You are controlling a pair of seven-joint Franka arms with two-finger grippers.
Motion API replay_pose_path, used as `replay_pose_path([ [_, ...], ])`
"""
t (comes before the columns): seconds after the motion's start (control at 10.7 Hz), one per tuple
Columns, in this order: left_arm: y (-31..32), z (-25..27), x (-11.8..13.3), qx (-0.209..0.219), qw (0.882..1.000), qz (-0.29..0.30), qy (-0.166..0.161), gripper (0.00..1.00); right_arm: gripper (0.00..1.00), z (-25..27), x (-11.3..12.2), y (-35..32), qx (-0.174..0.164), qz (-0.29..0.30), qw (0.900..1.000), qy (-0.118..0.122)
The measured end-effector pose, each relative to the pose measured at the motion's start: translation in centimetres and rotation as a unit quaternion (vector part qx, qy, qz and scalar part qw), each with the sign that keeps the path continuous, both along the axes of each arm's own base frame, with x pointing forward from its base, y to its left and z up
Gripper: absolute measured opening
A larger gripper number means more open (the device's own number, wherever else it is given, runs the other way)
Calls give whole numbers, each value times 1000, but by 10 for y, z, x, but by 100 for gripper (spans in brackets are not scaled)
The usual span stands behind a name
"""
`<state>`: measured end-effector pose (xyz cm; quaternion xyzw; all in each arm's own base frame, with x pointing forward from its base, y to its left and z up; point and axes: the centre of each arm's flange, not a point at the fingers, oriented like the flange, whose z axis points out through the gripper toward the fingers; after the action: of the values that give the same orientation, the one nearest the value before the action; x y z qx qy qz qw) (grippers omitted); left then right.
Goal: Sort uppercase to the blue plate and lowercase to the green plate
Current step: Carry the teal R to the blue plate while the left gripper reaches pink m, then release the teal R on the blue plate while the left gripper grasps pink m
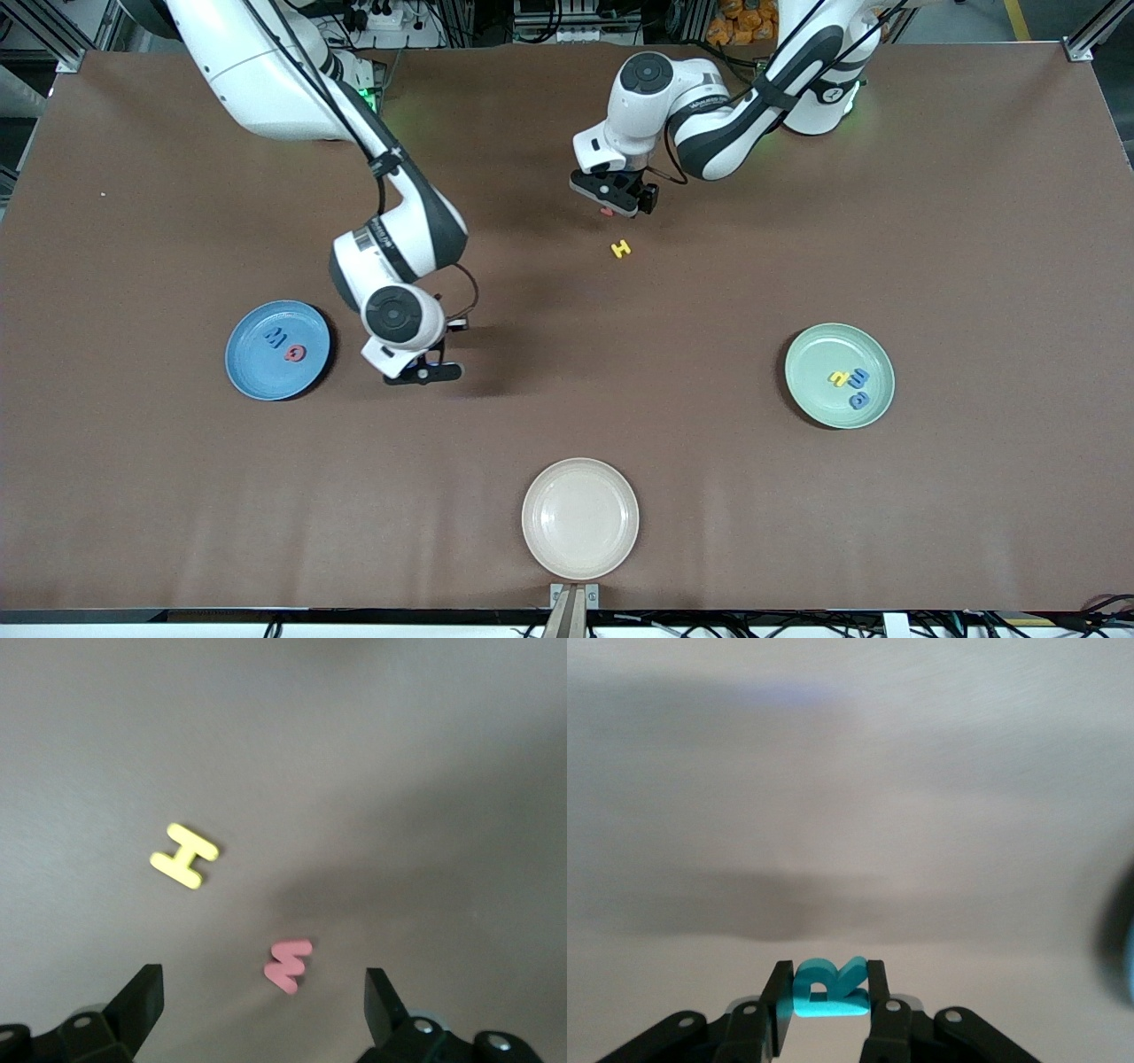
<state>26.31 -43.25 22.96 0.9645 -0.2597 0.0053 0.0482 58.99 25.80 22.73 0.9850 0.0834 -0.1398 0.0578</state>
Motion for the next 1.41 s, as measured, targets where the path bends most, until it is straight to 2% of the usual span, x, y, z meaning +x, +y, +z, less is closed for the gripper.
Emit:
replay_pose_path([
  [0.19, -3, -13, -17, 3, 1000, -9, 2, 100, 38, 10, 19, -72, 1, 49, 999, 17],
  [0.38, -6, -24, -28, 7, 1000, -13, 9, 99, 38, 18, 23, -128, 6, 64, 997, 30],
  [0.56, -5, -39, -29, 17, 1000, -13, 16, 95, 38, 14, 8, -151, 9, 69, 997, 43],
  [0.84, -2, -51, -19, 23, 999, -24, 7, 89, 38, -18, -23, -196, 18, 69, 995, 64],
  [0.94, -3, -51, -17, 21, 999, -25, 6, 83, 38, -27, -30, -213, 27, 81, 994, 73],
  [1.22, -13, -49, -13, 13, 999, -33, -1, 80, 39, -33, -35, -253, 39, 87, 992, 85],
  [1.31, -16, -50, -13, 11, 999, -35, -1, 78, 41, -36, -39, -253, 41, 86, 992, 89],
  [1.41, -18, -52, -15, 11, 999, -37, 1, 78, 50, -38, -42, -250, 47, 80, 991, 91],
])
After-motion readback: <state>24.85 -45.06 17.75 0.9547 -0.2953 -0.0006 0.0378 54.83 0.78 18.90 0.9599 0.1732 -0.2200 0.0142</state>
